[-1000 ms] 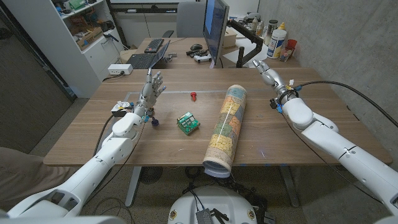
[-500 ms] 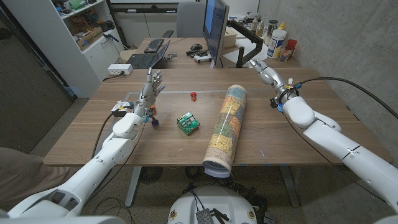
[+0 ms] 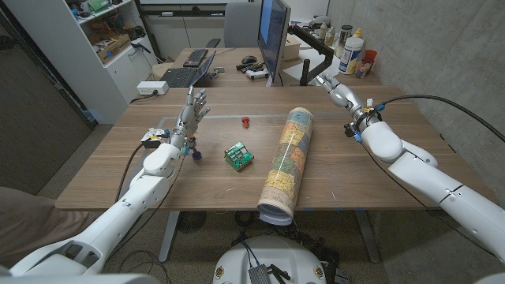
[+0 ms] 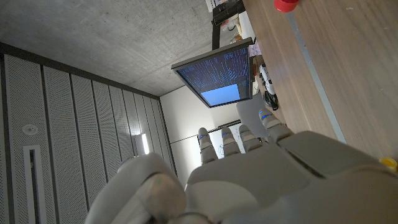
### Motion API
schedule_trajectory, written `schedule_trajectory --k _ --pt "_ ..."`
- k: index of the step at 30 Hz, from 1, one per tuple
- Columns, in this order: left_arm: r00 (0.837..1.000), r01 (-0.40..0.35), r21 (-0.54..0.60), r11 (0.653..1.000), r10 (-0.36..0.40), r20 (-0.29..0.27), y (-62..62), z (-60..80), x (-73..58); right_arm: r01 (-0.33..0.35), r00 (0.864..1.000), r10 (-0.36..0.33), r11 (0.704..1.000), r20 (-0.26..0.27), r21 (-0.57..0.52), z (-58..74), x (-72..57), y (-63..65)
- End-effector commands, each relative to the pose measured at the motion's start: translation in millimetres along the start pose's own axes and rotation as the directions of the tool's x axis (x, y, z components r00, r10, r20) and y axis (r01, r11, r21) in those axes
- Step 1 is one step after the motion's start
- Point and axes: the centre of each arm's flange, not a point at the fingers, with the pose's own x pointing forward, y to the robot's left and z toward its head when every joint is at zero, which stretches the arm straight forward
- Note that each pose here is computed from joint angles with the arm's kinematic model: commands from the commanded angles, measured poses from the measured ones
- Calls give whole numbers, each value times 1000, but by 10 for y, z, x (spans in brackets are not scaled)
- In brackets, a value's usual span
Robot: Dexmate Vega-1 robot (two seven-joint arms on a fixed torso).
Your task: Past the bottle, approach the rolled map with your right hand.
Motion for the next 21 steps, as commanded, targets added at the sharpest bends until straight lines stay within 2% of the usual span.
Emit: schedule_trajectory --k 1,11,15,21 --pt "1000 8 26 1000 -8 0 32 -3 -9 -22 1000 23 995 12 -97 70 -61 -58" --pt "1000 19 39 999 -19 12 44 31 25 -66 997 72 978 27 -200 168 -101 -2" --pt "1000 18 37 999 -19 15 35 35 27 -98 994 108 961 24 -259 221 -100 -41" --pt "1000 18 39 999 -18 6 37 17 -1 -109 992 123 950 29 -292 266 -109 -90"
